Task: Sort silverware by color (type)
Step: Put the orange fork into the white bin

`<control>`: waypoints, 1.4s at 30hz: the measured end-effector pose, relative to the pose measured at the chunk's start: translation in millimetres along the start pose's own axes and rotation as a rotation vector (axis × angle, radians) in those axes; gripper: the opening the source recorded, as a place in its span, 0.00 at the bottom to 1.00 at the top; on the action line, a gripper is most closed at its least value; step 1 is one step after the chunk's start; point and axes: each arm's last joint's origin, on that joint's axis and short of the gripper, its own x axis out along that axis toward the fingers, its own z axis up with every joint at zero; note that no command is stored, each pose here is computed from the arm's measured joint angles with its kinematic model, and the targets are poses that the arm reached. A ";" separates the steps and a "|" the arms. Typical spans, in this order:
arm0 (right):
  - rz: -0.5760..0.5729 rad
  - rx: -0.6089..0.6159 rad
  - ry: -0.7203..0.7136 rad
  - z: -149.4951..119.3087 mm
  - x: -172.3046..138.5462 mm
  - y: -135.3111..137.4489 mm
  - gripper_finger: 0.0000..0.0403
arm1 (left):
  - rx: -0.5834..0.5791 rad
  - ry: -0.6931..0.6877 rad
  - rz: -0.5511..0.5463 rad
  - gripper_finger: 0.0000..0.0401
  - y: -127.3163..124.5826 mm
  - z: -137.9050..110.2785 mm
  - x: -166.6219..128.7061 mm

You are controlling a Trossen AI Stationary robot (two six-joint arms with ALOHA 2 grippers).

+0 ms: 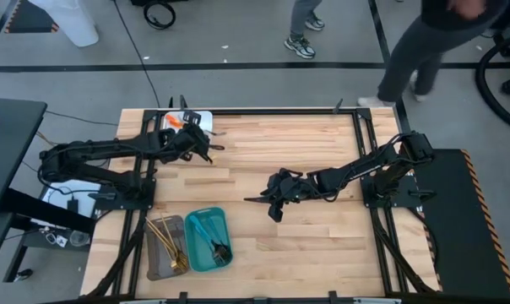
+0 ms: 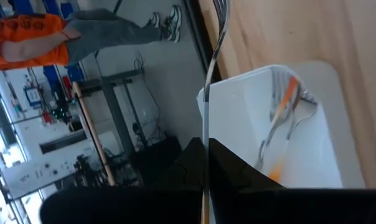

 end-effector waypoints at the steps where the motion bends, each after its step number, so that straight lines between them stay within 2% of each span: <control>1: 0.001 0.000 0.000 -0.1 -0.1 0.3 0.23 | -0.004 0.006 0.003 0.03 1.3 -1.2 1.4; 12: 0.008 -0.005 0.002 -1.3 -0.8 3.2 0.23 | -0.043 0.108 0.017 0.03 10.9 -18.1 16.1; 29: -0.011 -0.009 -0.009 -2.0 -1.4 4.5 0.23 | 0.071 0.259 0.020 0.03 18.0 -37.6 27.8; 35: -0.012 -0.009 -0.010 -1.9 -1.4 4.4 0.23 | 0.090 0.265 -0.077 0.03 12.1 -46.7 33.0; 42: -0.006 -0.005 -0.023 -0.6 -1.4 5.0 0.23 | 0.067 0.279 -0.114 0.03 11.3 -51.7 40.9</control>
